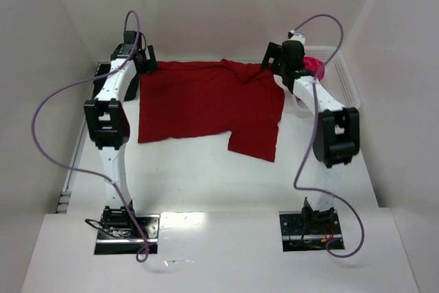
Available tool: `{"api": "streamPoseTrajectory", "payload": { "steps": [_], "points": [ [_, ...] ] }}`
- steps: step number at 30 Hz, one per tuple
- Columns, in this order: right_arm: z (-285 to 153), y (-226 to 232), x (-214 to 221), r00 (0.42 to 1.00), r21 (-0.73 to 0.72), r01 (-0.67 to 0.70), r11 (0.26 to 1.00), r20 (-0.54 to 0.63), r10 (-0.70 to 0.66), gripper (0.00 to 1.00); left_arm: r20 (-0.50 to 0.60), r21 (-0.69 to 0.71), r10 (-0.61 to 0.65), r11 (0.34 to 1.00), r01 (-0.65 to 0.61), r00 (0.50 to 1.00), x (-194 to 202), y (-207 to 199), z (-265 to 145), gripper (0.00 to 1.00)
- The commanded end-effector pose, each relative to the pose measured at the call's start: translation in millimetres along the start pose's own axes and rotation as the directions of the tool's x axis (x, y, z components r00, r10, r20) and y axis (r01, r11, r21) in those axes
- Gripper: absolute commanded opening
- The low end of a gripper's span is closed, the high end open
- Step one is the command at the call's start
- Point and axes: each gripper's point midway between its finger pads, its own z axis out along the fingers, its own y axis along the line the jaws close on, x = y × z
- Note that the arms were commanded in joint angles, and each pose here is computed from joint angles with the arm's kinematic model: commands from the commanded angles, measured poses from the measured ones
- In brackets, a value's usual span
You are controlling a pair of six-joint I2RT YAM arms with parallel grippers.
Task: Fold and stack the t-shirts
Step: Flatten out the tshirt
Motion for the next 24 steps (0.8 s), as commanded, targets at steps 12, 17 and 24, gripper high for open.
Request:
{"api": "streamPoseTrajectory", "payload": {
  "steps": [12, 17, 24],
  "points": [
    [-191.5, 46.7, 46.3, 0.965, -0.32, -0.113, 0.941, -0.261, 0.028, 0.93, -0.228, 0.239, 0.003, 0.97, 0.053, 0.974, 118.7, 9.7, -172.7, 1.0],
    [-230.9, 1.7, 88.9, 0.958, -0.13, -0.1, 0.987, -0.28, 0.06, 0.92, -0.291, 0.167, -0.009, 0.984, 0.06, 0.957, 162.0, 29.9, -184.1, 1.0],
    [-249.2, -16.6, 140.4, 0.903, -0.023, -0.12, 0.993, -0.418, 0.099, 0.88, -0.336, 0.087, -0.035, 0.994, 0.068, 0.941, 182.5, 41.8, -174.0, 1.0]
  ]
}}
